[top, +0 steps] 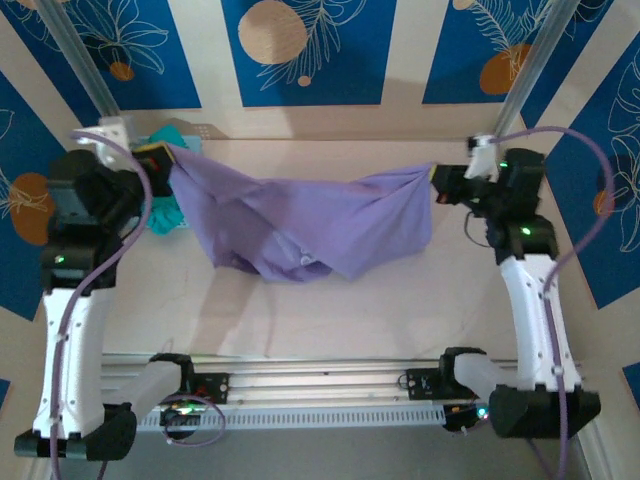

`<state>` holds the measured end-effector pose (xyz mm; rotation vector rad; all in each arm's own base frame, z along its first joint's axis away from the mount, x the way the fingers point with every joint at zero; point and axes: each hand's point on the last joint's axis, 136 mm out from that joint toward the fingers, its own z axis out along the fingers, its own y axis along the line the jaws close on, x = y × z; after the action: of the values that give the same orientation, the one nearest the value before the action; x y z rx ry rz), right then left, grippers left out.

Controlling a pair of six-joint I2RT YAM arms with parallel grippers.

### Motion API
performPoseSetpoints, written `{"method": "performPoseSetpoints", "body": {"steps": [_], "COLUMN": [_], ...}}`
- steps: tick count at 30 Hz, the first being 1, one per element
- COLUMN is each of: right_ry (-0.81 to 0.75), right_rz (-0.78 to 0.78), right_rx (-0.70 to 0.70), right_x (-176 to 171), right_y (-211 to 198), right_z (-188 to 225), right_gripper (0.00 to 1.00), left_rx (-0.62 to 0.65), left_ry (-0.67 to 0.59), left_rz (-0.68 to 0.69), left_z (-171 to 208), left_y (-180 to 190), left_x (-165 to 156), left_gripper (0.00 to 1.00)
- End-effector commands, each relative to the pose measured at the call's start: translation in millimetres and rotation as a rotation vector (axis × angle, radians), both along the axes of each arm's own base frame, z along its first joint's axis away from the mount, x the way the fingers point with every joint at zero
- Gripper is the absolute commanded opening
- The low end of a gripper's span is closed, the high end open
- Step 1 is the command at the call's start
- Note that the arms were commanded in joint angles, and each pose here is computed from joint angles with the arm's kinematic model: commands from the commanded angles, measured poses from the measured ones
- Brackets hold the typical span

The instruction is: Fold the inside-out t-shirt

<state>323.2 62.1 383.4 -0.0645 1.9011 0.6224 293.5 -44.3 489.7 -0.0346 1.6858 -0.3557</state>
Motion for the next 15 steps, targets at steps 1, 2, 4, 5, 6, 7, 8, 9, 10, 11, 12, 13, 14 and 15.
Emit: {"method": "performPoseSetpoints", "body": {"steps": [1,2,4,5,6,7,8,9,10,11,12,13,14,15], "right_ry": [-0.095,-0.119,-0.164,-0.175,-0.179,-0.178,-0.171,-0.162,-0.149,-0.138,-0.128,-0.113,-0.100,-0.086], "right_rz": [0.106,0.085,0.034,0.008,-0.018,-0.043,-0.056,-0.068,-0.075,-0.074,-0.071,-0.059,-0.048,-0.038], "right_rx": [0.143,0.145,0.136,0.133,0.131,0.134,0.139,0.146,0.158,0.171,0.194,0.217,0.232,0.243], "right_x": [-45,-52,-65,-68,-69,-67,-65,-60,-53,-46,-37,-26,-16,-4], "right_y": [6,1,-6,-10,-14,-18,-21,-24,-27,-28,-30,-31,-31,-32], "right_z": [59,70,87,91,93,93,91,87,83,79,75,71,67,64], "right_gripper": [0.00,0.00,0.00,0.00,0.00,0.00,0.00,0.00,0.00,0.00,0.00,0.00,0.00,0.00], "left_rx": [-0.017,-0.009,0.016,0.029,0.048,0.067,0.078,0.094,0.106,0.117,0.126,0.134,0.138,0.139], "left_ry": [-0.175,-0.204,-0.260,-0.274,-0.278,-0.271,-0.256,-0.231,-0.203,-0.178,-0.149,-0.119,-0.097,-0.076], "left_rz": [0.142,0.164,0.229,0.259,0.287,0.304,0.310,0.308,0.302,0.298,0.289,0.286,0.276,0.269], "left_z": [75,89,116,124,127,127,123,115,106,97,87,76,69,63], "left_y": [28,33,44,50,54,57,58,57,56,55,53,52,49,48], "left_x": [-43,-51,-69,-74,-75,-71,-63,-49,-33,-18,2,21,38,56], "left_gripper": [0.00,0.00,0.00,0.00,0.00,0.00,0.00,0.00,0.00,0.00,0.00,0.00,0.00,0.00]}}
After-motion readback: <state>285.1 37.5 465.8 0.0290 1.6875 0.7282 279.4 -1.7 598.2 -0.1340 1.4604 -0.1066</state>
